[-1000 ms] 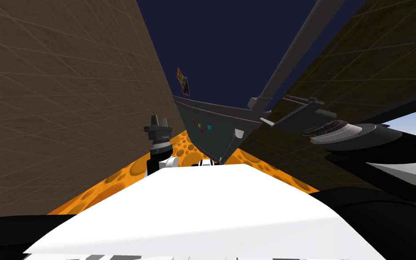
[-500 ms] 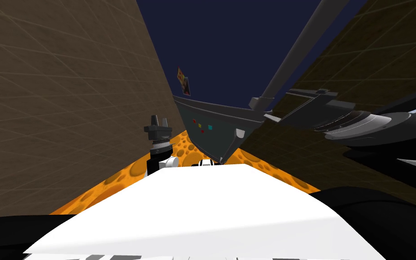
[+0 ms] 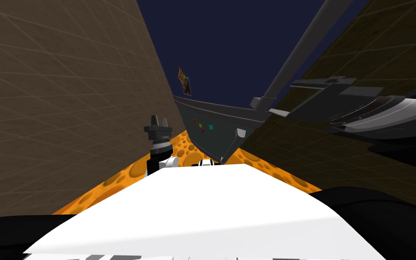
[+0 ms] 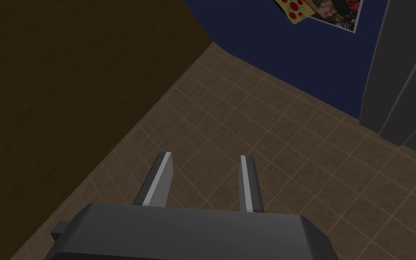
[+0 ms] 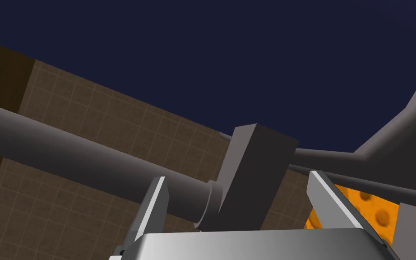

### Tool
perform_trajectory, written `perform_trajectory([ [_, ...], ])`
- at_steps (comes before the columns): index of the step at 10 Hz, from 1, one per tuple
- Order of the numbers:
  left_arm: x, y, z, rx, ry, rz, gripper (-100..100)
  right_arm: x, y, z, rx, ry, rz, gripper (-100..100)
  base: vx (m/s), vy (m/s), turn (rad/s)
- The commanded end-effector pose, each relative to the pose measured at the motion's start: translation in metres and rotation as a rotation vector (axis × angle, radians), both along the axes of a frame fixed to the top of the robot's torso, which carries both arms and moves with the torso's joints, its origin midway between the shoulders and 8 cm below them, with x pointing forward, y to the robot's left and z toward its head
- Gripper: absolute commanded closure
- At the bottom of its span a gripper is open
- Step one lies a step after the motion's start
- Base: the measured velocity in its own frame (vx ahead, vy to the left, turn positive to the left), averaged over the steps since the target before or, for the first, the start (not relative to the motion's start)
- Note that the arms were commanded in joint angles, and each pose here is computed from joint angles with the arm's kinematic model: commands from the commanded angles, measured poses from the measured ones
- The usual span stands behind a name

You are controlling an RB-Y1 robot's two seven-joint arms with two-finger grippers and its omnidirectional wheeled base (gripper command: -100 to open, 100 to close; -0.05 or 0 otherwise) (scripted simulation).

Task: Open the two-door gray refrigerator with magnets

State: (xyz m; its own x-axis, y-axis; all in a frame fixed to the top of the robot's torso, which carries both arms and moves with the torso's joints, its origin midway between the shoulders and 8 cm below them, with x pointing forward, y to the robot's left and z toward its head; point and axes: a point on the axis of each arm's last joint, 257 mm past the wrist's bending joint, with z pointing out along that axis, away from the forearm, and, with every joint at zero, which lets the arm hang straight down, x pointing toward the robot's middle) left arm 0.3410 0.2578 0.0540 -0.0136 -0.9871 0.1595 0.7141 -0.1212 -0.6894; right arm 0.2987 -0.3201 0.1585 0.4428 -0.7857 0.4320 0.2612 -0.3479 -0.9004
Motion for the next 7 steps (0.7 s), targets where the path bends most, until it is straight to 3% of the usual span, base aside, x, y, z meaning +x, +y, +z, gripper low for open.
perform_trajectory([
  [1,0.000,0.000,0.000,0.000,0.000,0.000,0,0.001,-0.001,0.015,-0.088,-0.027,-0.011,-100,-0.003,0.032,-0.020],
  [7,0.000,0.000,0.000,0.000,0.000,0.000,0,0.002,0.000,0.056,-0.270,-0.099,-0.037,-100,-0.003,0.029,-0.022],
])
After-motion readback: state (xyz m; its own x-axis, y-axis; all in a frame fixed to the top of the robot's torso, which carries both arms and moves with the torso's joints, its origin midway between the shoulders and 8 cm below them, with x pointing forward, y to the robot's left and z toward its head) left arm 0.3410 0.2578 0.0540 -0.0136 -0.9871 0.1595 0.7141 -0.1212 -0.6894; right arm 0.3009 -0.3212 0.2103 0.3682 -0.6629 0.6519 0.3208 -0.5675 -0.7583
